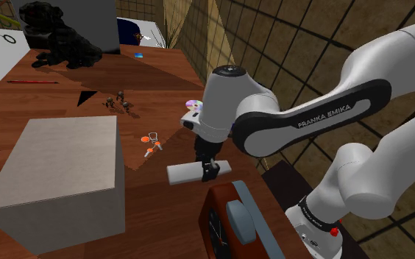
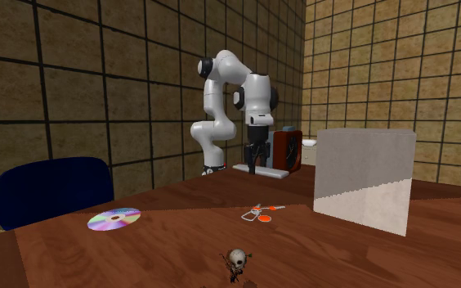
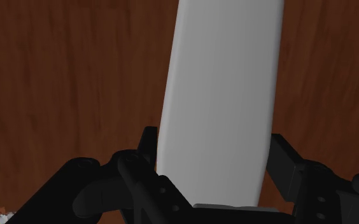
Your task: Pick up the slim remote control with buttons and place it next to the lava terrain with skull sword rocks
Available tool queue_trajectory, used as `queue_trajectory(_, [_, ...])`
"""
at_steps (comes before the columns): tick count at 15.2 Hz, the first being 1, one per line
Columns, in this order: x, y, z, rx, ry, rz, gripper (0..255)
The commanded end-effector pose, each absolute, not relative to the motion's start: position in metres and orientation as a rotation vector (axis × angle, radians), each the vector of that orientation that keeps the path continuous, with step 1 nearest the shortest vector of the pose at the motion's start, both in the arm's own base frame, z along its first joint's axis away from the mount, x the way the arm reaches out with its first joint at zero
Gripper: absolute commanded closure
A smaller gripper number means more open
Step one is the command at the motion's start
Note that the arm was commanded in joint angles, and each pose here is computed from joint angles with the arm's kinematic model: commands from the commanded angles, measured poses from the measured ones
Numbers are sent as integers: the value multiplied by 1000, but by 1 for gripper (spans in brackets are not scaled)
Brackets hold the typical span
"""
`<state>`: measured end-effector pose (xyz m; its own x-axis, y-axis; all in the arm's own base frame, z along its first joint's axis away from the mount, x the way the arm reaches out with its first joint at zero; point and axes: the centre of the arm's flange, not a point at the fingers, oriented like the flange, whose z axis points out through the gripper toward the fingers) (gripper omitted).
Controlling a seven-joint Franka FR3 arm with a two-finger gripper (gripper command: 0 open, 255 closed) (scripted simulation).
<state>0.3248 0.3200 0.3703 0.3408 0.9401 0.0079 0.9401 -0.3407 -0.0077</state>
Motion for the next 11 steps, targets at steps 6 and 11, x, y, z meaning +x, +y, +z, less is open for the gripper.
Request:
queue_trajectory(6, [325, 320, 407, -2563, -1797, -3, 255])
queue_trajectory(11, [325, 320, 433, -2563, -1797, -3, 255])
